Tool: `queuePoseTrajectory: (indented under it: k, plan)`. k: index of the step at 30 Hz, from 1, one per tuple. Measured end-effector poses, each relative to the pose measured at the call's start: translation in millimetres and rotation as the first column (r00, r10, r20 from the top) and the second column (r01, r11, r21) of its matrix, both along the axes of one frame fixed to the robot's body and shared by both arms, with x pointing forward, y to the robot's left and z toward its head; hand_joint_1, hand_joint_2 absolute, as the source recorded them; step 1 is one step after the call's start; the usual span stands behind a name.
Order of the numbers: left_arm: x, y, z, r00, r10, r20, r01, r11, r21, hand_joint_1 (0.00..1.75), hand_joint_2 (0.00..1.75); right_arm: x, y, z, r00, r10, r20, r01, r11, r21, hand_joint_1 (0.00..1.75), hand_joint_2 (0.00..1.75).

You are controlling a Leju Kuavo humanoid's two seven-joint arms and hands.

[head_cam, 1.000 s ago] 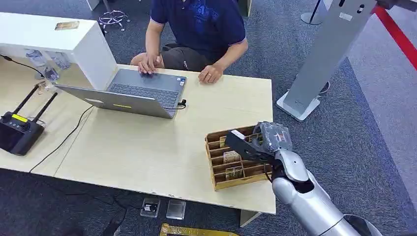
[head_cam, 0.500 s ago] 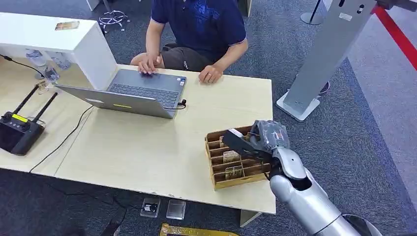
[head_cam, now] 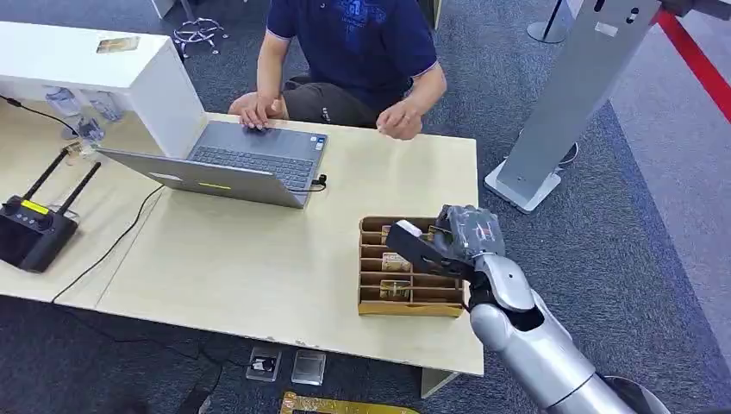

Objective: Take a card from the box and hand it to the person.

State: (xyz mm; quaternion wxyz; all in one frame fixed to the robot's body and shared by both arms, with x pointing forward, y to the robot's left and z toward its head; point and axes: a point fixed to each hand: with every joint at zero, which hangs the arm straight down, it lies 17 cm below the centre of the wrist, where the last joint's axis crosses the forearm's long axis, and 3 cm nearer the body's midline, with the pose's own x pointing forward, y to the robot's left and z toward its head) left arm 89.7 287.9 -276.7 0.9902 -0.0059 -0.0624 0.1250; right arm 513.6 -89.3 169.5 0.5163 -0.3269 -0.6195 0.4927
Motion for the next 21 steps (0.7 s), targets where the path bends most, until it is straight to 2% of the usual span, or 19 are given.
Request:
queuePoseTrajectory:
  k: [9,15,21]
  plan:
    - [-2.3,1.7,-0.5,1.000,0.021,-0.005,-0.021,1.000,0.004,0.00,0.00,-9.8,26.6,78.0,0.987,0.081,0.142,-0.093,0.992,0.081,1.66,1.75]
    - [-0.3,1.1,-0.1,1.000,0.017,0.004,-0.017,1.000,0.001,0.00,0.00,-2.1,41.3,127.7,0.967,0.134,0.219,-0.163,0.979,0.120,1.66,1.75]
    - [2.4,0.4,0.4,1.000,-0.001,0.016,0.001,1.000,0.001,0.00,0.00,19.1,51.9,134.5,0.961,0.151,0.233,-0.182,0.976,0.119,1.66,1.75]
